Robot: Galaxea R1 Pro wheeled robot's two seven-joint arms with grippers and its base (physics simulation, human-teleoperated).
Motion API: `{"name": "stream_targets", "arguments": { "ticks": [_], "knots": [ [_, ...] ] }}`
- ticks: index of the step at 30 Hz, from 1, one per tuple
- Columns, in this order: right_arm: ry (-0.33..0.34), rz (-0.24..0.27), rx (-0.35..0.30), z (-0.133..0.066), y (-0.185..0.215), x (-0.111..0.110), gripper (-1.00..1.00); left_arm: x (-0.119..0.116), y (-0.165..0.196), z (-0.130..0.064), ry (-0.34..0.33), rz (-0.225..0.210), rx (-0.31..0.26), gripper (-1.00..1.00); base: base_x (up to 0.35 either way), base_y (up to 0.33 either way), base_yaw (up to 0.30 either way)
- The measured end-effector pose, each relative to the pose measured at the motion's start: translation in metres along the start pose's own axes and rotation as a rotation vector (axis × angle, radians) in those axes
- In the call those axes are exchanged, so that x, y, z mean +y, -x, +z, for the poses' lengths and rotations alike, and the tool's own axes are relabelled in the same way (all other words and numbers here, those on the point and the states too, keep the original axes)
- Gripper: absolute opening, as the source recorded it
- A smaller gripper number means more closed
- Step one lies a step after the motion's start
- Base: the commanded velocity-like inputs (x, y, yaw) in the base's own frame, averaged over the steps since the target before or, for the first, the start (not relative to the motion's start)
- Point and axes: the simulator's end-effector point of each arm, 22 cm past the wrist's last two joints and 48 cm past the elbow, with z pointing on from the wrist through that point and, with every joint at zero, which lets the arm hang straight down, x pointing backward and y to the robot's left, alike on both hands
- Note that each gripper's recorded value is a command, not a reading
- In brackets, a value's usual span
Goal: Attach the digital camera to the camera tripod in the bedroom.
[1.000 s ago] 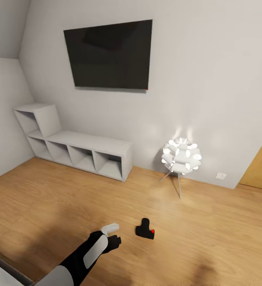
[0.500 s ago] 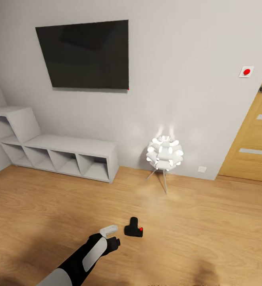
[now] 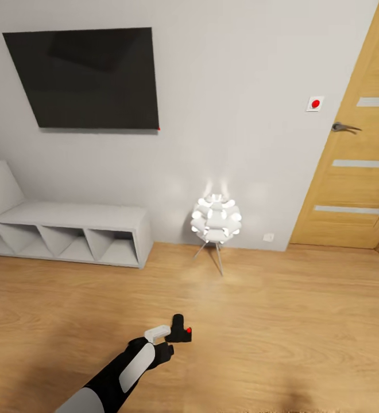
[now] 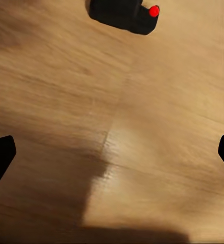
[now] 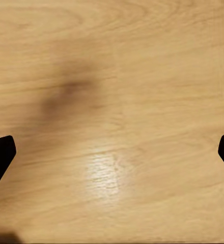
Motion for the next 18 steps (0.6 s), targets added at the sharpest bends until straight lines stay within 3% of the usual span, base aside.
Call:
{"name": "stream_targets", "arguments": {
  "ticks": [8, 18],
  "knots": [
    [0.0, 0.0, 0.001, -0.0001, -0.0001, -0.0003, 1.0, -0.0001, -0.0001, -0.0001, 0.0, 0.001, 0.0, 1.0, 0.096, 0.203, -0.262],
    [0.0, 0.001, 0.0, -0.0002, 0.0002, -0.0003, 1.0, -0.0005, -0.0001, -0.0002, -0.001, 0.001, 0.0, 1.0, 0.187, 0.241, -0.262]
  ]
}}
